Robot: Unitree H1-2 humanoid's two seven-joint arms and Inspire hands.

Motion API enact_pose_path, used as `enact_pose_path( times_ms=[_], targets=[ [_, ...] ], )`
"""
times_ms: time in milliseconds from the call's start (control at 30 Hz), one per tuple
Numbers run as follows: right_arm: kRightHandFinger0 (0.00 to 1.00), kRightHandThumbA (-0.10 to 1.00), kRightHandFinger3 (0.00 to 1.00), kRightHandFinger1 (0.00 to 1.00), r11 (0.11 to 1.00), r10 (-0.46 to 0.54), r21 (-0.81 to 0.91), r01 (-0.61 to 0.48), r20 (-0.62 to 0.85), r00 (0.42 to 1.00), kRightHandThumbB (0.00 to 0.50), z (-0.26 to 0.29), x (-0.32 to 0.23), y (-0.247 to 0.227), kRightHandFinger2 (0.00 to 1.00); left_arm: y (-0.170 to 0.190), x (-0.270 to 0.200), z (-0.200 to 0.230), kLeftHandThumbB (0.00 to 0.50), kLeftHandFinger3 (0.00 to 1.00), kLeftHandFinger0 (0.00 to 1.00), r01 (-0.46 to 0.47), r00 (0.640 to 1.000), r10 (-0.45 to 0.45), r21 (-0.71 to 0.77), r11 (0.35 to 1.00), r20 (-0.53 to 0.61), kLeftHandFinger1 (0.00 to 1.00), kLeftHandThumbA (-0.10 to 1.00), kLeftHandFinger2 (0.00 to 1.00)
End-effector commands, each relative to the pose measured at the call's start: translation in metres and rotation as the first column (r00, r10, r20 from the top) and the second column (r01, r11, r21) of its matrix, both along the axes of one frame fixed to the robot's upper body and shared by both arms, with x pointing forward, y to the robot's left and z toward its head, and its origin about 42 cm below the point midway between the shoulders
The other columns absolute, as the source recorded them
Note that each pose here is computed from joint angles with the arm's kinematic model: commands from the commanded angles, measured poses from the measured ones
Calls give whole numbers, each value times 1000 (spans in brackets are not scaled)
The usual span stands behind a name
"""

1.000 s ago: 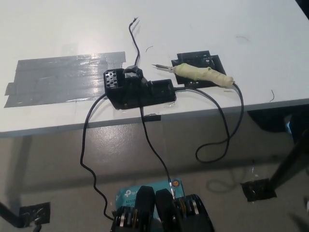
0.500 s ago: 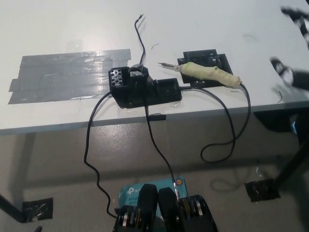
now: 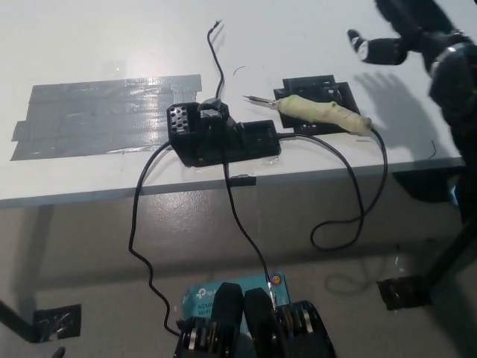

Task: The robot uses its right hand to grab and lift the soldering gun kept on the middle of the table and puts it in its base

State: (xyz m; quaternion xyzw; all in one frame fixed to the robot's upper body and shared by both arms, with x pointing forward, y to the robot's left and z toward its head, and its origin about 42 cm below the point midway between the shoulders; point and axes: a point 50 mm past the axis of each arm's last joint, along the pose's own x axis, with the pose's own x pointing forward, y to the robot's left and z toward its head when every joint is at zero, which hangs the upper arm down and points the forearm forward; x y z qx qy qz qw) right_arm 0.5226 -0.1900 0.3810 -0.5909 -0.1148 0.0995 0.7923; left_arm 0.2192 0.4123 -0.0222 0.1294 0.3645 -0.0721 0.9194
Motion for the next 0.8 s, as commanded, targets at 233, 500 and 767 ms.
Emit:
enact_pose_path(
  times_ms=[233, 500, 767],
  targets=[
    [1000, 524, 1000, 1000, 998, -39, -51, 35, -75, 996, 291, -4, 17, 43, 1000, -5, 5, 6, 500, 492, 0, 44, 999, -44, 10, 999, 1, 0, 1000, 122],
    [1000, 384, 1000, 1000, 998, -56, 5, 58, -162, 985, 278, -42, 18, 27, 1000, -14, 16, 10, 500, 448, 0, 90, 996, -90, 15, 996, 20, 0, 1000, 145],
    [1000, 344, 1000, 1000, 994, -106, 6, 109, -201, 974, 287, -45, 23, 14, 1000, -21, 23, 12, 500, 459, 0, 118, 992, -118, 14, 993, 36, 0, 1000, 153]
  ],
)
